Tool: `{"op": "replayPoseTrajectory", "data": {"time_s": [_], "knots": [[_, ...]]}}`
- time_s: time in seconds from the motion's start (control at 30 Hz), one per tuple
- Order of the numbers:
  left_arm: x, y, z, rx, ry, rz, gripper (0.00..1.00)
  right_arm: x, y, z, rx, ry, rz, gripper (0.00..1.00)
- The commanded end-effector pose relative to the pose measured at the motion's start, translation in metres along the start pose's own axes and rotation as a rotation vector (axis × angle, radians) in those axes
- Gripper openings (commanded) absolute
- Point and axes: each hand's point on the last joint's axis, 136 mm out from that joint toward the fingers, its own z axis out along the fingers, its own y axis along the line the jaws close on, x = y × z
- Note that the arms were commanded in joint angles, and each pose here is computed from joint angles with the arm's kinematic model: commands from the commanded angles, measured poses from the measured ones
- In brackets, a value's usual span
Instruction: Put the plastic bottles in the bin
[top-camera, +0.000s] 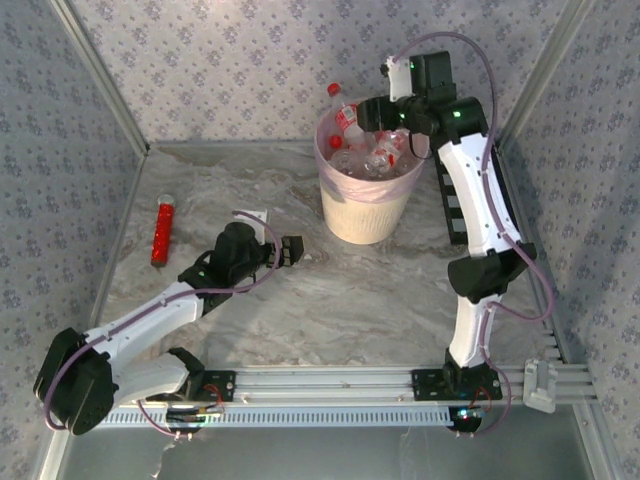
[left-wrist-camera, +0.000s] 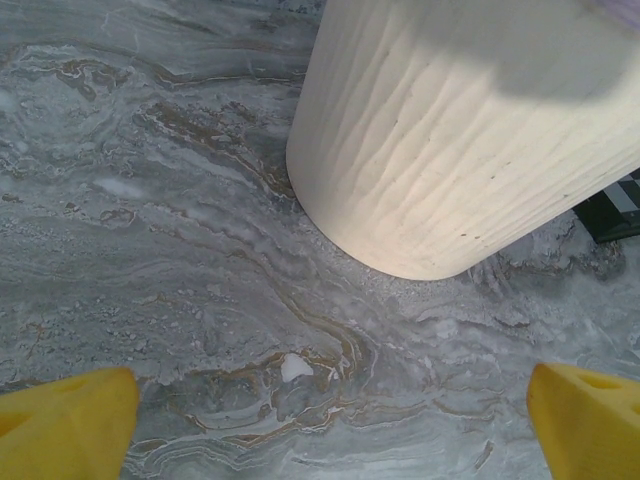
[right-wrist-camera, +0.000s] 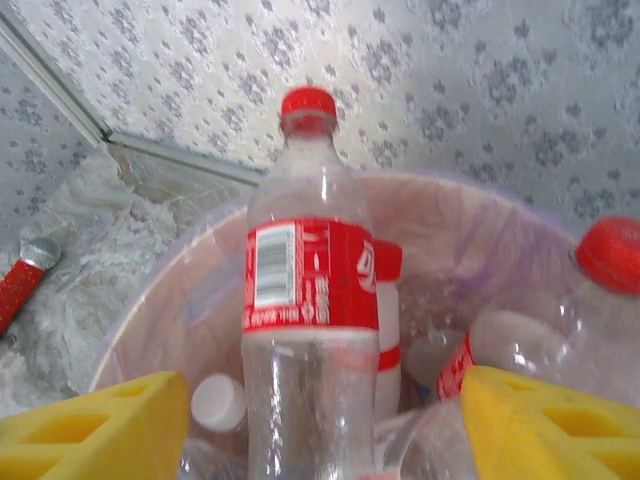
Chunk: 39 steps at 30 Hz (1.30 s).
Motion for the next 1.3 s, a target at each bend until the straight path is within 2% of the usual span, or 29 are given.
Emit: {"op": "replayPoseTrajectory", "data": {"time_s": [0.0, 0.07, 0.13, 0.27, 0.37, 0.47, 0.57, 0.77, 0.93, 1.07, 1.13, 1.27], "knots": [[-0.027, -0.012, -0.007, 0.034, -0.059, 0.003, 0.99, -0.014, 0.005, 0.029, -0.006, -0.054, -0.003, 0.68], [-0.027, -0.011, -0.008, 0.029, -0.059, 0.003, 0.99, -0.016, 0.009, 0.041, -0.016, -0.061, -0.013, 0.68], [-0.026, -0.010, -0.009, 0.025, -0.059, 0.004, 0.99, -0.011, 0.011, 0.053, -0.018, -0.048, -0.019, 0.72], [-0.026, -0.009, -0.011, 0.019, -0.061, 0.005, 0.99, 0.007, 0.001, 0.071, 0.017, 0.008, 0.007, 0.73], [-0.026, -0.009, -0.010, 0.018, -0.060, 0.007, 0.99, 0.022, 0.003, 0.077, -0.004, 0.051, 0.005, 0.66], [-0.026, -0.009, -0.009, 0.019, -0.061, 0.005, 0.99, 0.041, 0.010, 0.079, -0.045, 0.106, 0.006, 0.50], [-0.026, -0.009, -0.007, 0.019, -0.059, 0.004, 0.99, 0.061, 0.017, 0.082, -0.076, 0.150, 0.022, 0.41], [-0.026, -0.007, -0.009, 0.009, -0.059, 0.010, 0.99, 0.098, 0.041, 0.083, -0.165, 0.236, 0.035, 0.39], [-0.030, 0.000, -0.014, -0.031, -0.067, 0.024, 0.99, 0.106, 0.068, 0.074, -0.255, 0.255, 0.034, 0.39], [-0.036, 0.011, -0.020, -0.096, -0.069, 0.043, 1.00, 0.099, 0.080, 0.066, -0.279, 0.241, 0.028, 0.42], [-0.041, 0.017, -0.023, -0.132, -0.069, 0.057, 0.99, 0.087, 0.077, 0.061, -0.251, 0.211, 0.023, 0.47], [-0.055, 0.023, -0.029, -0.172, -0.084, 0.084, 1.00, 0.052, 0.070, 0.040, -0.189, 0.125, 0.013, 0.72]]}}
